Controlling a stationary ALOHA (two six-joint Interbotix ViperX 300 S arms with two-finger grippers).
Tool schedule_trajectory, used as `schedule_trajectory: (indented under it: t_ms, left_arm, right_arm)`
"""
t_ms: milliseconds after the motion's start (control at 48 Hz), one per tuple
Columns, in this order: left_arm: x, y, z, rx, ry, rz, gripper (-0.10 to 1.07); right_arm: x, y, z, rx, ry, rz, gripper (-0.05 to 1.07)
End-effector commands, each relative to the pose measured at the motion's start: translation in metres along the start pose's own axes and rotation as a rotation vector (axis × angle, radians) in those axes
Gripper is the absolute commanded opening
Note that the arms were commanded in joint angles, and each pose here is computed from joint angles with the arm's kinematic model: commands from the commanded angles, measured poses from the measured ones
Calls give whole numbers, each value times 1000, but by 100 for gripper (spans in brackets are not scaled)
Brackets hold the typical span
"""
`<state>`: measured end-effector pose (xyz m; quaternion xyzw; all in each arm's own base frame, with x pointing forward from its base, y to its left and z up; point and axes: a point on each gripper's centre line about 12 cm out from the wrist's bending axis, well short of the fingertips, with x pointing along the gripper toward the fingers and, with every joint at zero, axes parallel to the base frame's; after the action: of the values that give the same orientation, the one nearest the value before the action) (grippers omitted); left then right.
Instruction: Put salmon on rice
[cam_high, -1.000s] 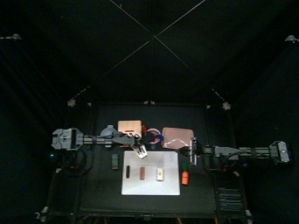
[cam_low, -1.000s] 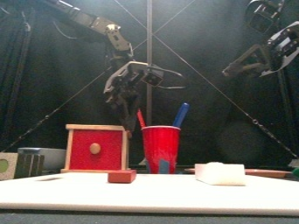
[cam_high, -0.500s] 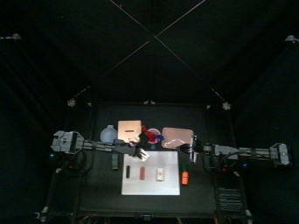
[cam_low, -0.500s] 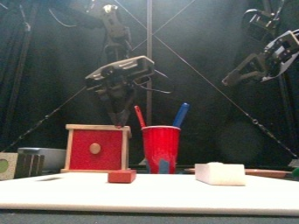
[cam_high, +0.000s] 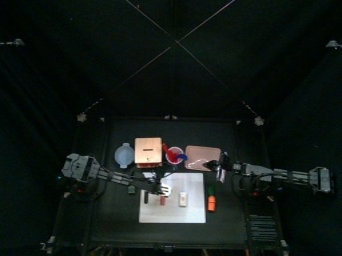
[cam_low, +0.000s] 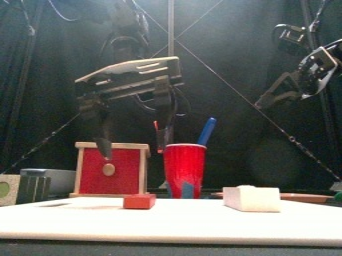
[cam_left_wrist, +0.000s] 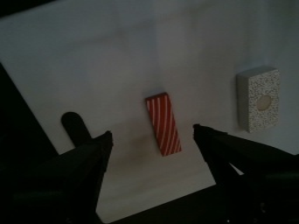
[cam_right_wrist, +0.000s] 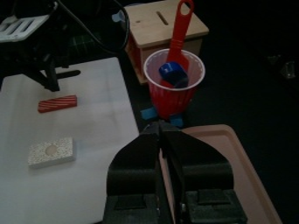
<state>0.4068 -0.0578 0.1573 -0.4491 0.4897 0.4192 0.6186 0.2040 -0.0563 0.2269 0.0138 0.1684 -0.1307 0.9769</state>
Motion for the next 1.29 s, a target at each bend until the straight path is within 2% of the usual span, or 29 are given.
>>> schedule_trajectory:
  t_ms: [0,292,562,979,1271]
  left_arm:
    - [-1,-7,-3,-27,-5,-18,103]
    - [18,-21,-16,-63,-10,-3,103]
    - [29,-23,-24,-67,-2,20,101]
    - [46,-21,-28,-74,11,58,83]
    - [45,-22,-29,-76,18,54,71]
  right_arm:
    - [1,-2,3,7,-4,-7,2]
    - [0,-2,-4,38,14,-8,2]
    - [-2,-2,-2,21,12,-8,2]
    - [-2,-2,-7,19,29,-9,2]
    - [-2,-2,-10,20,48,-8,2]
